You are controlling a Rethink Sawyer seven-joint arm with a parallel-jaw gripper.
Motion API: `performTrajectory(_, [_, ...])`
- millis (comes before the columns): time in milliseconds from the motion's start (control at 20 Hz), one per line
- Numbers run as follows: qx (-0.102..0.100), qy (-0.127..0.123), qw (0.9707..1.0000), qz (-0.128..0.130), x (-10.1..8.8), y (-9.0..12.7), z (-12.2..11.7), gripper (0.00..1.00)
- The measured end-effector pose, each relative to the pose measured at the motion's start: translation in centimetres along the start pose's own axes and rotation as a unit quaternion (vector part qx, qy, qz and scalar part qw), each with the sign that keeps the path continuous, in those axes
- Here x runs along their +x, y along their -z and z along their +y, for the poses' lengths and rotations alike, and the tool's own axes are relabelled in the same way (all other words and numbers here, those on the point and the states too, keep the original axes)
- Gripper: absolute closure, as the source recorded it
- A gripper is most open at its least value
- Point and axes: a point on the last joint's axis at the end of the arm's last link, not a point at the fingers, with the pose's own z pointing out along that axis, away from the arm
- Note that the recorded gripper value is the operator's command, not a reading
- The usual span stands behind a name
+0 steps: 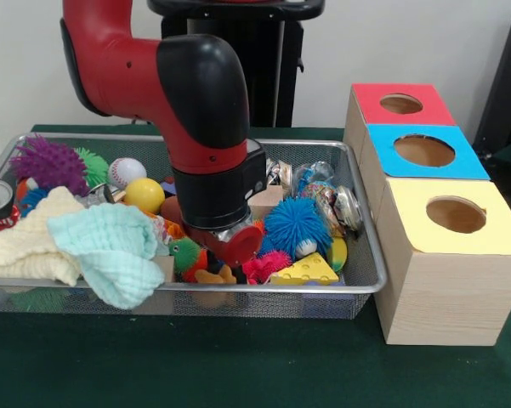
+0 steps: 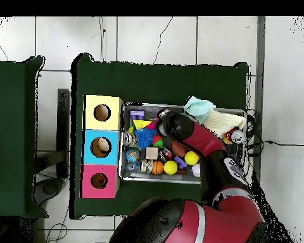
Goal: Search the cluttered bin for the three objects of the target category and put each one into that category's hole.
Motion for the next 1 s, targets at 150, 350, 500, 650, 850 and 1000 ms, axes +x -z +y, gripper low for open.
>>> performTrajectory(150, [-0.001, 0.001, 1.0, 0.002, 0.07, -0.21, 0.1, 0.0])
performTrajectory(350, [-0.003, 0.001, 1.0, -0.002, -0.24, -0.2, 0.35, 1.0])
performTrajectory(500, [-0.004, 0.005, 1.0, -0.006, -0.4, -0.2, 0.78, 1.0])
performTrajectory(650, [-0.003, 0.01, 0.9999, -0.008, -0.34, -0.24, 0.81, 1.0])
performTrajectory(850, [-0.002, 0.014, 0.9998, -0.01, -0.33, -0.25, 0.81, 1.0])
performTrajectory(1000, [-0.002, 0.016, 0.9998, -0.01, -0.3, -0.26, 0.82, 1.0])
